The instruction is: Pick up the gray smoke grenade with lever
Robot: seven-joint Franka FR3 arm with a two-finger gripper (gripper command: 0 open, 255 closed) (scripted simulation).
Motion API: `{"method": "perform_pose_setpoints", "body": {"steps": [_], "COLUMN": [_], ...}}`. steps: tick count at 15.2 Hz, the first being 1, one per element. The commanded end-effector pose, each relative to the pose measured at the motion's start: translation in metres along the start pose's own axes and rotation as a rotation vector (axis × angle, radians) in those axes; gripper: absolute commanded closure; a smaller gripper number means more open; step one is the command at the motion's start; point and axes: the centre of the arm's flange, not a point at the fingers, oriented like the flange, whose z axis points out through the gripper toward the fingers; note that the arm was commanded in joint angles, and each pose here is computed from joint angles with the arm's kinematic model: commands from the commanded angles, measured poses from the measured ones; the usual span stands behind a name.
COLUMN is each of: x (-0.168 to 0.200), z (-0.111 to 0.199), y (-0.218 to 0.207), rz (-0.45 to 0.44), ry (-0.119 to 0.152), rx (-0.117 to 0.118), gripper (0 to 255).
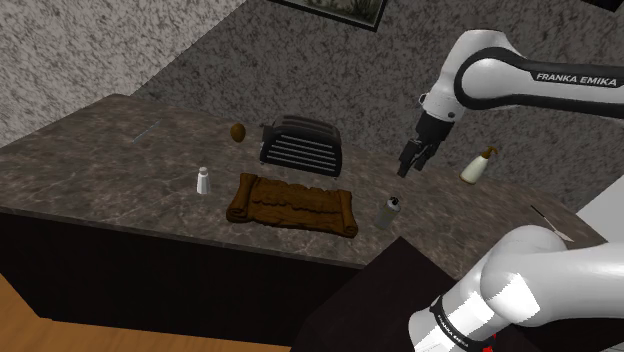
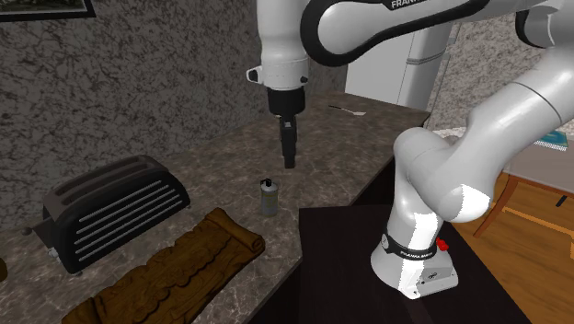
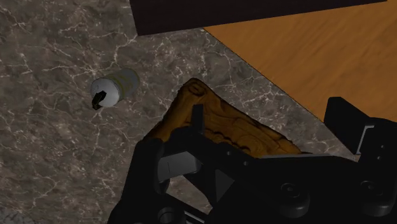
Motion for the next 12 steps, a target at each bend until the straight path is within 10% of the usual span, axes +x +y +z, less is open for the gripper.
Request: {"method": "perform_pose_setpoints", "body": {"steps": [1, 12], "x": [0.003, 0.02], "z": [0.017, 0.113], "y": [0.021, 0.132], "rz": [-0.006, -0.028], "ry": [0.012, 0.067], "rx": [0.004, 0.028], "gripper": [0, 0]}}
